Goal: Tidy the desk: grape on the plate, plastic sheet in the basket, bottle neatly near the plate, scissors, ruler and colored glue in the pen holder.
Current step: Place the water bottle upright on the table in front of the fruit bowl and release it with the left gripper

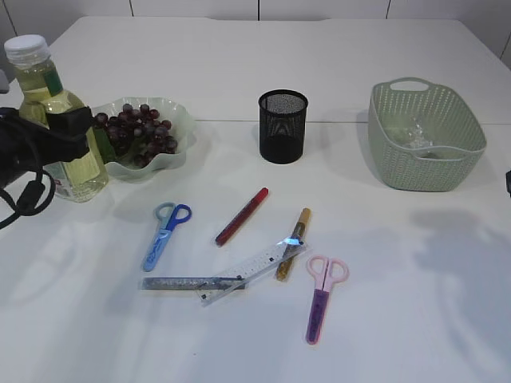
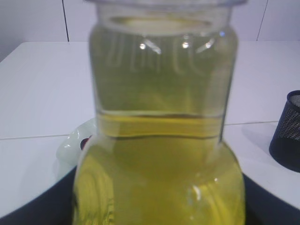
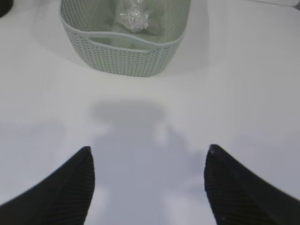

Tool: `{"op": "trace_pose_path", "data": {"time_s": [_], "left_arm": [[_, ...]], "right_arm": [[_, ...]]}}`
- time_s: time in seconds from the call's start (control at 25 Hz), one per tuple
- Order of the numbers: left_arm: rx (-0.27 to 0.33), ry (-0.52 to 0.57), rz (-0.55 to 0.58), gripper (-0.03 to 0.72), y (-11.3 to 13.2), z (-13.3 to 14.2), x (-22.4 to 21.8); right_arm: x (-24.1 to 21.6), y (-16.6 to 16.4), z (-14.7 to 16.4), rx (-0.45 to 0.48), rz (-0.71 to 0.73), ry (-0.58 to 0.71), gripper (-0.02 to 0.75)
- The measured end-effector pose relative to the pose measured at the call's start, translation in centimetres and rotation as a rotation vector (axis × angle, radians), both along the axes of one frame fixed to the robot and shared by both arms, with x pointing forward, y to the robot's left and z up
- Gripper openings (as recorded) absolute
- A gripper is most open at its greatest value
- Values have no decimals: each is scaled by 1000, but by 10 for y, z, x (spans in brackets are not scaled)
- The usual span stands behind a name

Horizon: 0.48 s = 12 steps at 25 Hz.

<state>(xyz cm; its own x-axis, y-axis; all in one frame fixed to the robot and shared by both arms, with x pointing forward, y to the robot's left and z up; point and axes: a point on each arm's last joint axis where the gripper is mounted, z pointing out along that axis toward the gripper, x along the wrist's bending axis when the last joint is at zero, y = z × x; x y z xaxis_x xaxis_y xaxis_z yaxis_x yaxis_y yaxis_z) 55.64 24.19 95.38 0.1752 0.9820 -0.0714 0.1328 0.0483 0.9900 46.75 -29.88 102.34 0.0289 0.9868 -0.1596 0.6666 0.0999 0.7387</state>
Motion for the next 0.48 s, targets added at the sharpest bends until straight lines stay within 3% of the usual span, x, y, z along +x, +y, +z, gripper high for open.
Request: {"op": "trace_pose_path", "data": {"time_s": [0.28, 0.48], "left_arm": [[6, 19, 0, 447, 0, -3, 0], [10, 29, -1, 447, -1, -21, 4]], "right_arm": [[0, 0, 0, 0, -7, -4, 565], [1, -1, 1, -37, 13, -8, 565]]}}
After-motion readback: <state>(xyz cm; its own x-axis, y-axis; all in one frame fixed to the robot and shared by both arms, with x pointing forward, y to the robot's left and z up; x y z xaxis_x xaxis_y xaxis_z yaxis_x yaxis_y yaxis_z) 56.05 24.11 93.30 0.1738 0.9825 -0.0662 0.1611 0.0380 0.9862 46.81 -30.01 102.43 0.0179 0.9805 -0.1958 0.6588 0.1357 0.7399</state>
